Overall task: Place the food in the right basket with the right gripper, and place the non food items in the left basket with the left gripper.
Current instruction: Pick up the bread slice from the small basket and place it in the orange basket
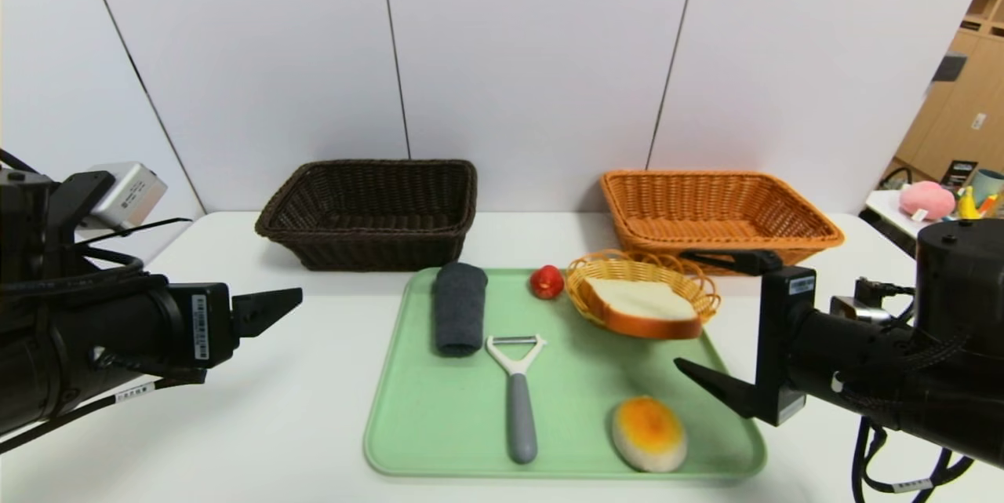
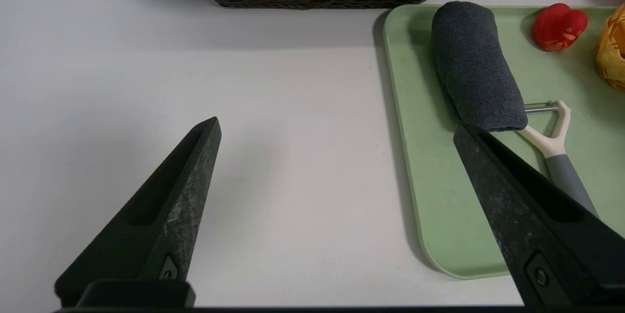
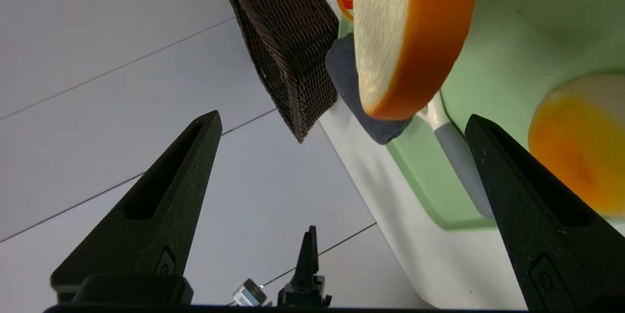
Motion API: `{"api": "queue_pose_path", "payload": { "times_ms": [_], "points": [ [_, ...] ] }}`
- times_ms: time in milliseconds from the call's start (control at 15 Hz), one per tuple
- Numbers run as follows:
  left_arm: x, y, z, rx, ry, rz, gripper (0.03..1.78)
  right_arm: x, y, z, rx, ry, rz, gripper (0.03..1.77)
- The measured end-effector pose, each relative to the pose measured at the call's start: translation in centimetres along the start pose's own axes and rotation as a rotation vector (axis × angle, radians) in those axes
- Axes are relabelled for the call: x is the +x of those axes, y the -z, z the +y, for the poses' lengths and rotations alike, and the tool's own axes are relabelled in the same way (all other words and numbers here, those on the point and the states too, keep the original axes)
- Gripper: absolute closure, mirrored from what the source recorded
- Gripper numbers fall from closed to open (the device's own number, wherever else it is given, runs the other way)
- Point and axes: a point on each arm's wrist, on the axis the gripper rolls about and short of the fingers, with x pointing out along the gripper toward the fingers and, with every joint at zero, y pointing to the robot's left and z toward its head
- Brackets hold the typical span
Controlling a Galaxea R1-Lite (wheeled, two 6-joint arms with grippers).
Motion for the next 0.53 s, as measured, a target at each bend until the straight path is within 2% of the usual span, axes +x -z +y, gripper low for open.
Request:
{"api": "queue_pose_path", "payload": {
  "times_ms": [533],
  "points": [
    [0.1,0.1,0.0,0.002,-0.001,0.004,0.12,2.5,-0.3,-0.9,0.006,0.031,-0.012,0.09]
  ]
}}
